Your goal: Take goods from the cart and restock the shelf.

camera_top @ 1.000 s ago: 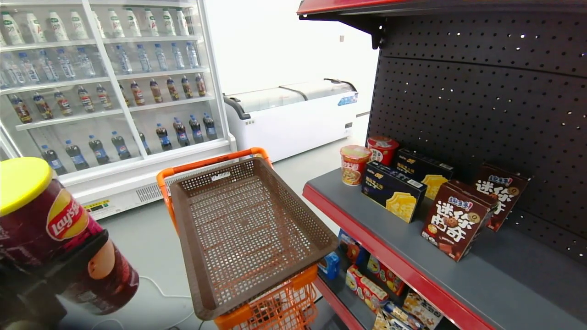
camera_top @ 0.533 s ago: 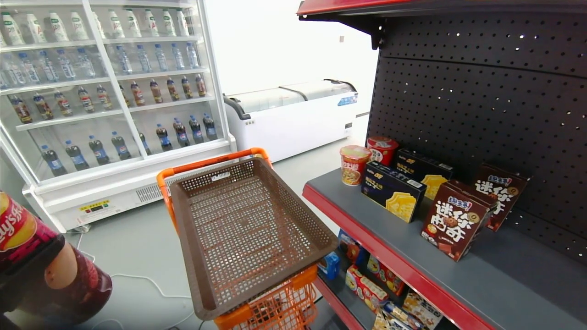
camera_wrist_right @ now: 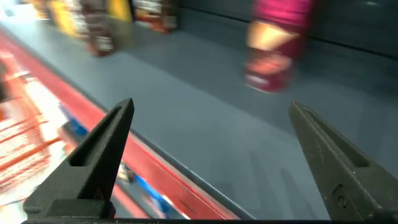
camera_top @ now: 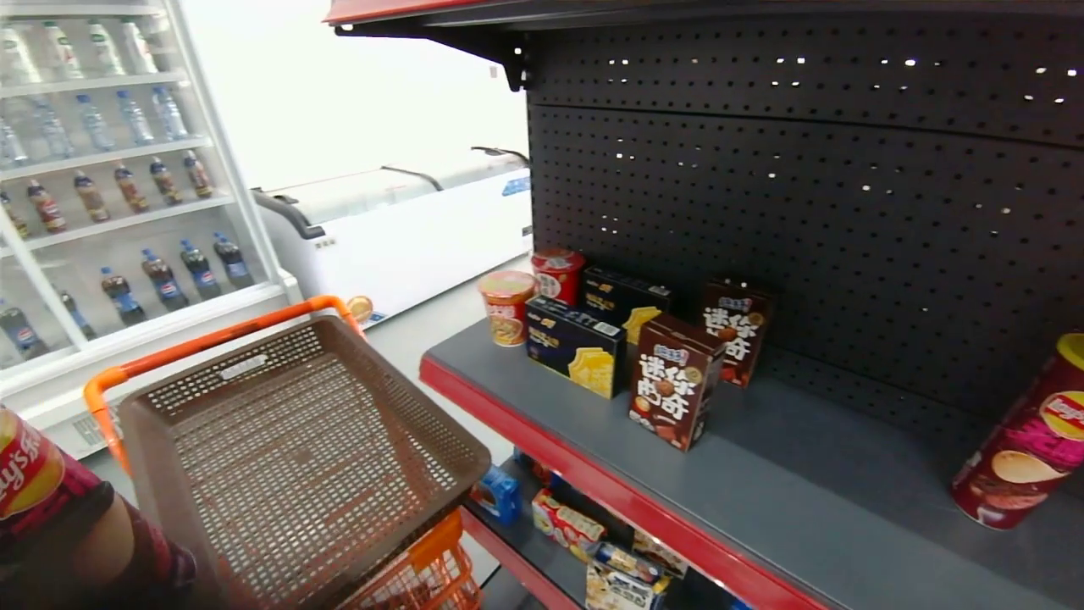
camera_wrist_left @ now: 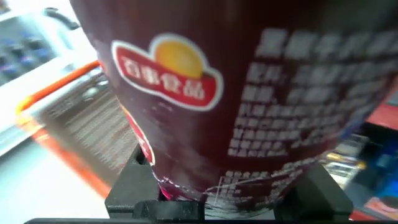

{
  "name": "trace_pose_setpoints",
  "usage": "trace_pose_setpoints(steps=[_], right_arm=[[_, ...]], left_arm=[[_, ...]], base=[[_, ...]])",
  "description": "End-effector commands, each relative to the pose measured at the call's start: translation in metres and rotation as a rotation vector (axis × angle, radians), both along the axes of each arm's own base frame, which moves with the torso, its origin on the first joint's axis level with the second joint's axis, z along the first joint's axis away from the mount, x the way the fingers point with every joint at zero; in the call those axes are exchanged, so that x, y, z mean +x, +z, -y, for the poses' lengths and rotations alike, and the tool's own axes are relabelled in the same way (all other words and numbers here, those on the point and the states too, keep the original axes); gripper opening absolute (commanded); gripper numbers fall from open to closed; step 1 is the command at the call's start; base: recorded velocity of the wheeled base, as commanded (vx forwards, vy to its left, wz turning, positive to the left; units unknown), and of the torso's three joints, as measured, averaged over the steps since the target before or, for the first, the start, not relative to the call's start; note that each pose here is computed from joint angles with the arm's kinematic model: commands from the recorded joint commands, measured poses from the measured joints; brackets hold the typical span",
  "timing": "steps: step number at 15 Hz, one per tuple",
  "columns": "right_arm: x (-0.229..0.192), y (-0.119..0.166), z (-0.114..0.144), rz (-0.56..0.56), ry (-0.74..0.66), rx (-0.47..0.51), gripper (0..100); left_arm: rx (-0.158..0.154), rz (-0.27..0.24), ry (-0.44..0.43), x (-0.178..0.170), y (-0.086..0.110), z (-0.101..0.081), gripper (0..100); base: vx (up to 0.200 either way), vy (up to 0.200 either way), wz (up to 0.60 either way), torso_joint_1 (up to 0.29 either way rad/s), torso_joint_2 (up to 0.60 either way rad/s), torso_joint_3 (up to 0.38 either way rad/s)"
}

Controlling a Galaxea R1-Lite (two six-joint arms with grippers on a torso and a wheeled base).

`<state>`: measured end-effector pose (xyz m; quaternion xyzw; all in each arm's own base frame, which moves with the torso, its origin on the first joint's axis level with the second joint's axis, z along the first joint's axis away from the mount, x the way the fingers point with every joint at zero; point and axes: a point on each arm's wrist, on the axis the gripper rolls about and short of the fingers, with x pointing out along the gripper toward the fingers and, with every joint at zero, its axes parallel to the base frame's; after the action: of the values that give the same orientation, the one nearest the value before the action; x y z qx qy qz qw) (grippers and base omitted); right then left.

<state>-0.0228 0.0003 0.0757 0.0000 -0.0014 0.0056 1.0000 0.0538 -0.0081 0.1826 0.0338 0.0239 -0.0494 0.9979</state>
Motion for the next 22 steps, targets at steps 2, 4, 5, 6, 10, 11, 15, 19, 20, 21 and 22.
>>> trace_pose_setpoints(steps=[2,4,5,6,10,11,15,19,20,21,22], right_arm=[[0.0,0.0,0.0,0.0,0.003,0.0,100],[0.0,0.0,0.0,0.0,0.001,0.0,100],[0.0,0.0,0.0,0.0,0.001,0.0,100],[0.0,0.0,0.0,0.0,0.001,0.0,100],[0.0,0.0,0.0,0.0,0.001,0.0,100],[0.0,0.0,0.0,0.0,0.003,0.0,100],[0.0,0.0,0.0,0.0,0.007,-0.006,100],[0.0,0.0,0.0,0.0,0.004,-0.006,100],[-0.001,0.002,0.001,0.008,-0.031,-0.014,100],[0.002,0.055,0.001,0.057,-0.002,-0.008,100],[0.043,0.133,-0.001,0.042,0.034,0.041,100]], left_arm=[[-0.032,0.036,0.003,-0.009,0.0,-0.002,0],[-0.037,0.035,0.002,-0.009,0.0,-0.002,0],[-0.037,0.035,0.002,-0.009,0.0,-0.002,0],[-0.039,0.035,0.002,-0.009,-0.001,-0.002,0],[-0.038,0.035,0.005,-0.011,-0.003,-0.002,0],[-0.039,0.04,0.012,-0.011,-0.003,-0.003,0],[-0.041,0.056,0.061,-0.015,-0.003,-0.005,0],[-0.036,0.089,0.099,-0.023,-0.003,-0.007,0],[-0.032,0.074,0.124,-0.026,-0.003,-0.008,0],[-0.037,0.094,0.148,-0.027,0.003,-0.009,0],[-0.039,0.106,0.16,-0.028,0.008,-0.009,0]], base=[[0.0,0.0,-0.6,0.002,0.0,0.002],[0.0,0.0,-0.6,0.002,0.0,0.005],[0.0,0.0,-0.6,-0.002,0.0,0.002],[0.0,0.0,-0.6,0.002,0.0,0.007],[0.0,0.0,-0.6,0.002,0.0,0.002],[0.0,0.0,-0.6,0.002,0.0,0.007],[0.0,0.0,0.0,0.0,0.0,0.0],[0.0,0.0,0.0,0.0,0.0,0.0],[0.0,0.0,0.0,0.0,0.0,0.0],[0.0,0.0,0.0,0.0,0.0,0.0],[0.0,0.0,0.0,0.0,0.0,0.0]])
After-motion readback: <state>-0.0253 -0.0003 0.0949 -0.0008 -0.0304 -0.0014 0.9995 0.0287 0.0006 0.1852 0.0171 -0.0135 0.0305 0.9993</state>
